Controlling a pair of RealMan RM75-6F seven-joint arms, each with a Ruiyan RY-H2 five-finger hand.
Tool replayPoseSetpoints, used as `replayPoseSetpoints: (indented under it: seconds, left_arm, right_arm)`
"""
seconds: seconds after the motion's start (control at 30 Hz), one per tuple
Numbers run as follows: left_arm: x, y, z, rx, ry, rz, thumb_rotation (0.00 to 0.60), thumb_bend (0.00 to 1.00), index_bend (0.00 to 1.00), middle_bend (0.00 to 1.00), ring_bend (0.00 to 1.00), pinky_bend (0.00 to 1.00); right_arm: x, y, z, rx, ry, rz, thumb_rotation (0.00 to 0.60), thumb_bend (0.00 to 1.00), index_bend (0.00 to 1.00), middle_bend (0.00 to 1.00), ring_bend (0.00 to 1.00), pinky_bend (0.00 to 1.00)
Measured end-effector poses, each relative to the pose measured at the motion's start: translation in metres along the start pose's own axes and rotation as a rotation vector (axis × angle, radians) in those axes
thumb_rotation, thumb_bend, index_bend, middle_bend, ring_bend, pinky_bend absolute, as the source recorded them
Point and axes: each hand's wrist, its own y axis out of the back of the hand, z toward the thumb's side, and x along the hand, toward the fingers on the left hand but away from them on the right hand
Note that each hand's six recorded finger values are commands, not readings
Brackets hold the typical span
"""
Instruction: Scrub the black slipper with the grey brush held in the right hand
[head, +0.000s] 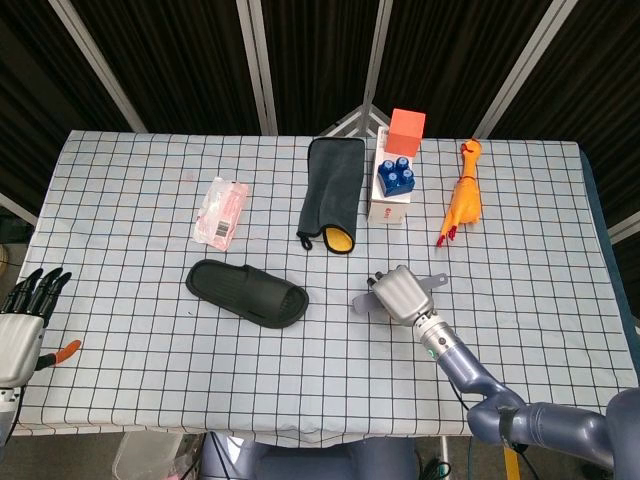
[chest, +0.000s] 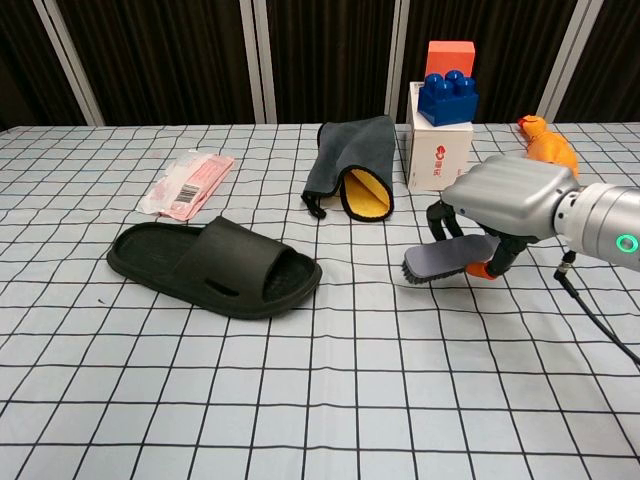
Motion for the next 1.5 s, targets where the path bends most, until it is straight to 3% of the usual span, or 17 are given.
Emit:
replayPoseSetpoints:
  seconds: [0.13, 0.37, 0.53, 0.6, 0.7, 0.87, 1.0, 1.13, 1.3, 1.5]
  left_arm:
    - [0.0, -0.006, 0.015, -0.029, -0.068, -0.021, 0.6, 0.25, 0.0, 0.12, 0.08, 0.18]
    - [0.005, -0.032, 0.056, -0.058, -0.264, -0.109, 0.6, 0.45, 0.04, 0.15, 0.1, 0.2]
    - [0.022, -0.057, 0.085, -0.023, -0.364, -0.176, 0.6, 0.42, 0.06, 0.14, 0.1, 0.2]
    - [0.032, -0.067, 0.095, -0.016, -0.391, -0.208, 0.57, 0.4, 0.06, 0.11, 0.07, 0.18]
    - [0.048, -0.08, 0.107, -0.014, -0.411, -0.261, 0.508, 0.39, 0.04, 0.07, 0.04, 0.15]
    - [0.077, -0.096, 0.123, -0.018, -0.424, -0.351, 0.457, 0.39, 0.03, 0.04, 0.01, 0.08]
    - [0.093, -0.095, 0.135, 0.005, -0.447, -0.339, 0.425, 0.38, 0.01, 0.01, 0.0, 0.01]
    - [0.097, -0.096, 0.135, 0.023, -0.438, -0.334, 0.421, 0.37, 0.0, 0.0, 0.0, 0.0]
    - [0.1, -0.112, 0.137, 0.051, -0.431, -0.418, 0.421, 0.37, 0.0, 0.02, 0.0, 0.0]
    - [0.102, -0.123, 0.137, 0.075, -0.427, -0.449, 0.419, 0.38, 0.01, 0.05, 0.0, 0.0]
  right_arm:
    - [0.003, 0.01, 0.004, 0.001, 0.013, -0.013, 0.6, 0.92, 0.8, 0.68, 0.63, 0.63]
    - [0.006, 0.028, 0.012, 0.008, 0.019, -0.018, 0.6, 0.93, 0.8, 0.68, 0.63, 0.63]
    - [0.005, 0.041, 0.017, -0.025, 0.019, -0.019, 0.6, 0.92, 0.8, 0.68, 0.63, 0.63]
    - [0.003, 0.046, 0.019, -0.025, 0.021, -0.021, 0.6, 0.92, 0.8, 0.68, 0.63, 0.63]
    - [0.001, 0.05, 0.021, -0.029, 0.024, -0.023, 0.6, 0.92, 0.8, 0.68, 0.63, 0.63]
    - [-0.001, 0.058, 0.024, -0.034, 0.026, -0.027, 0.6, 0.92, 0.8, 0.68, 0.63, 0.63]
    - [-0.002, 0.065, 0.024, -0.043, 0.021, -0.032, 0.6, 0.92, 0.8, 0.68, 0.63, 0.63]
    - [-0.003, 0.068, 0.023, -0.054, 0.018, -0.033, 0.6, 0.92, 0.8, 0.68, 0.63, 0.63]
    - [-0.005, 0.069, 0.022, -0.061, 0.019, -0.037, 0.6, 0.92, 0.8, 0.68, 0.63, 0.63]
    - [-0.005, 0.073, 0.024, -0.079, 0.026, -0.051, 0.6, 0.92, 0.8, 0.68, 0.63, 0.63]
